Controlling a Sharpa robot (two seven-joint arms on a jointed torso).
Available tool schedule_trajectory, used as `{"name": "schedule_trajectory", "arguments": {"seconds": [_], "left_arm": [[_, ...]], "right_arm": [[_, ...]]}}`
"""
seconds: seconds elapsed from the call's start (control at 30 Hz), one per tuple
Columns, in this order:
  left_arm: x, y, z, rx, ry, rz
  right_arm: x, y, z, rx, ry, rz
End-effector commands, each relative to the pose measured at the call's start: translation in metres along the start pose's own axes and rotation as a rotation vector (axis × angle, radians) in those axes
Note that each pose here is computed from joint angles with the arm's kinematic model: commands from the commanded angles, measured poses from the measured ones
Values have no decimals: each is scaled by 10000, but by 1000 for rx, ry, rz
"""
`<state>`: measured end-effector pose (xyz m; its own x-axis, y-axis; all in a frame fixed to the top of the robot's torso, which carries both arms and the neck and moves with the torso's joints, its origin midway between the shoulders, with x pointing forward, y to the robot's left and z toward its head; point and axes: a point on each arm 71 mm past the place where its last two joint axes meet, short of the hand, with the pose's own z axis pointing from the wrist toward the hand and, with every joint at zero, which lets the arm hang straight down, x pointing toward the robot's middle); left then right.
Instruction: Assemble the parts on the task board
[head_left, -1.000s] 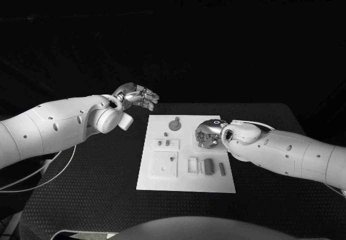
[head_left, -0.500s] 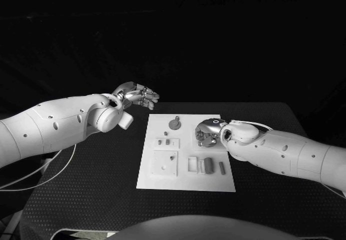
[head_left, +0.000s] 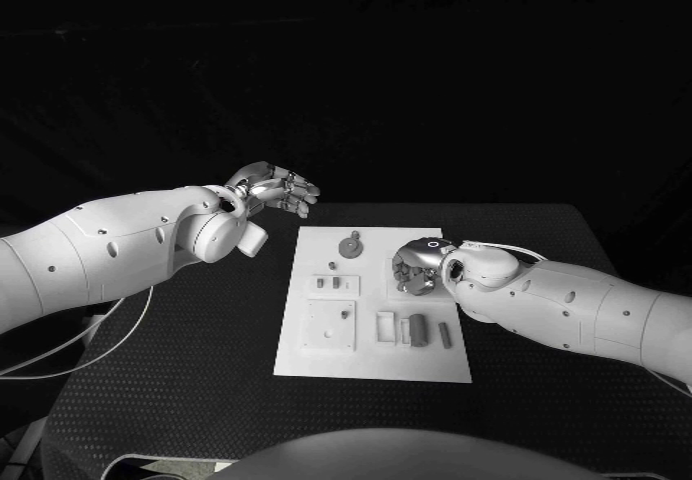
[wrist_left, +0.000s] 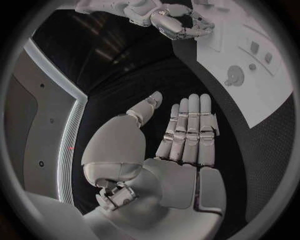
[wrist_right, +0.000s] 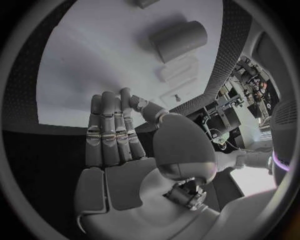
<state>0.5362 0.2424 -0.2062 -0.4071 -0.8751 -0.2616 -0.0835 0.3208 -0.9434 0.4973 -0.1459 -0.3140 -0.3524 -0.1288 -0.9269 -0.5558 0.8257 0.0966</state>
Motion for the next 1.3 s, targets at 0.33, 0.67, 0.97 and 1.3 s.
{"name": "schedule_trajectory", "arguments": {"seconds": [0.33, 0.67, 0.97, 1.3], "left_arm": [[18, -20, 6, 9, 10, -7], [-2, -14, 4, 8, 5, -6], [-7, -14, 4, 10, 3, -6], [6, -20, 10, 11, 5, -6]], "right_arm": [[-6, 43, -17, -8, -63, -17], [-116, 52, -82, -15, -101, -2], [-405, 174, -110, -52, -144, 26], [-486, 699, -61, -188, -135, 81]]}}
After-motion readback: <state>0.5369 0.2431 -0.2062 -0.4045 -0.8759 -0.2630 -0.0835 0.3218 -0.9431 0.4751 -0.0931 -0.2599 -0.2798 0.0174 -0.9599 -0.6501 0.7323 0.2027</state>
